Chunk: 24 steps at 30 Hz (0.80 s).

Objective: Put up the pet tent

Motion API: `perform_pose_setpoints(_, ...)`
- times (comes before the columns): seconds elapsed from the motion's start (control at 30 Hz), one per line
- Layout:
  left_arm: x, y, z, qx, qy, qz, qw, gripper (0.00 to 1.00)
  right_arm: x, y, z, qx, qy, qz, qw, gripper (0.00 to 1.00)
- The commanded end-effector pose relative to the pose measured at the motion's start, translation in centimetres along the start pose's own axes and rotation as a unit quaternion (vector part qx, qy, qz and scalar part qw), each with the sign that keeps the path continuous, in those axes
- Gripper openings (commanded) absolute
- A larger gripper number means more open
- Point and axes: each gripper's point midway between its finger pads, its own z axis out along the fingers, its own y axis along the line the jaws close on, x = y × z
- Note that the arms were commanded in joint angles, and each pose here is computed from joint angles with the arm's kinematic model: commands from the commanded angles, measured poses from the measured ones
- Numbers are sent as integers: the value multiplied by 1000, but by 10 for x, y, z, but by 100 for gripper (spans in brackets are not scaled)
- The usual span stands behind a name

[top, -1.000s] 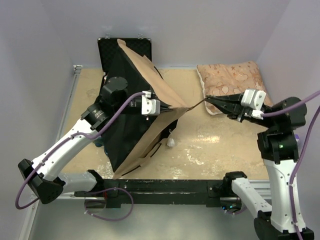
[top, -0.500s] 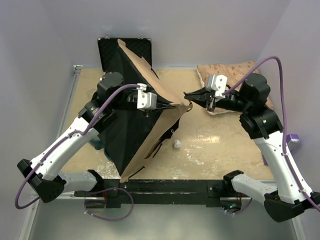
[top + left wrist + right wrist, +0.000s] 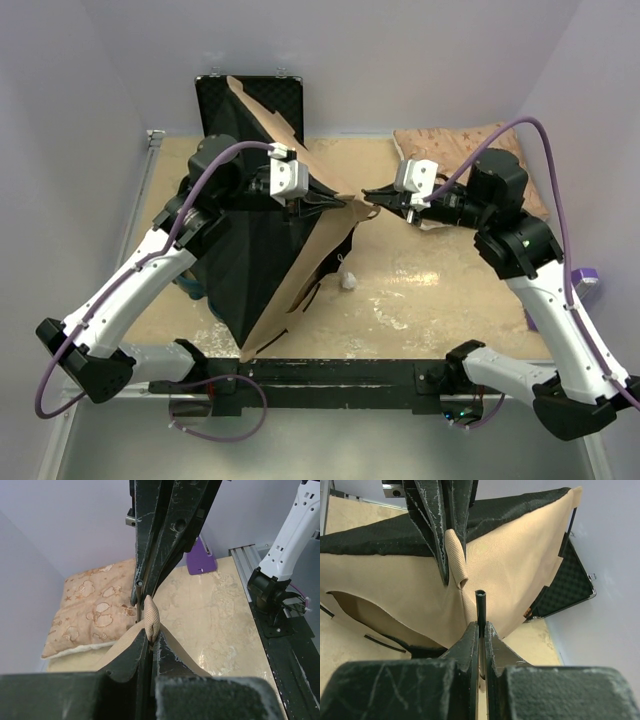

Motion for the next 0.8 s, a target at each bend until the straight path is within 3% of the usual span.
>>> perform_pose_setpoints(0.0, -58, -2, -4, 13, -68, 48, 996, 0, 16, 2, 9, -4, 35, 25, 999, 0)
perform_pose_setpoints(0.77, -51, 2, -8, 19, -72, 9, 997, 0, 17, 13, 17, -20, 35, 26, 999, 0)
